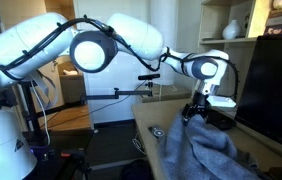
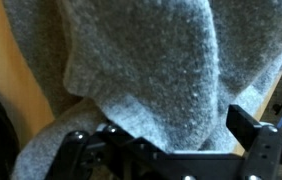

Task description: Hang the sweater on the computer

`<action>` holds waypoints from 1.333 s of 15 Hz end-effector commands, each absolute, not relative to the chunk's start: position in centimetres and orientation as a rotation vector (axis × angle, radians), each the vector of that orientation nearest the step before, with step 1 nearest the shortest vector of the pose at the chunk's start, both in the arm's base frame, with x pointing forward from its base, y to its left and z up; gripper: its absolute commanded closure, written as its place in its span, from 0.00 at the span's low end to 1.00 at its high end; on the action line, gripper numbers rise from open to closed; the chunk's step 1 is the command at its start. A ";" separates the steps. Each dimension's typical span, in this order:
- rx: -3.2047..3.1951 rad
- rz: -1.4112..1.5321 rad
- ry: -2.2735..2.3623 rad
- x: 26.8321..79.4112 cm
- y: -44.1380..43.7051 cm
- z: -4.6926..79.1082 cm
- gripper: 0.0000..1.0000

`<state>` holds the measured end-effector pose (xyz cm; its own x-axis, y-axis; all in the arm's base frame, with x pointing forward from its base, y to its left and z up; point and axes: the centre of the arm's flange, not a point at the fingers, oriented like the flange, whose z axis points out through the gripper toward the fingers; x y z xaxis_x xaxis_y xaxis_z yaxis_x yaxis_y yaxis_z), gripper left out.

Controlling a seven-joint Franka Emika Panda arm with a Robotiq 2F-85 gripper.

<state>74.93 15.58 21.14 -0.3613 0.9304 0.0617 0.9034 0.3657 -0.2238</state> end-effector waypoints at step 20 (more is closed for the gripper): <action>-1.661 0.142 -2.609 73.3 18.1 26.3 0.93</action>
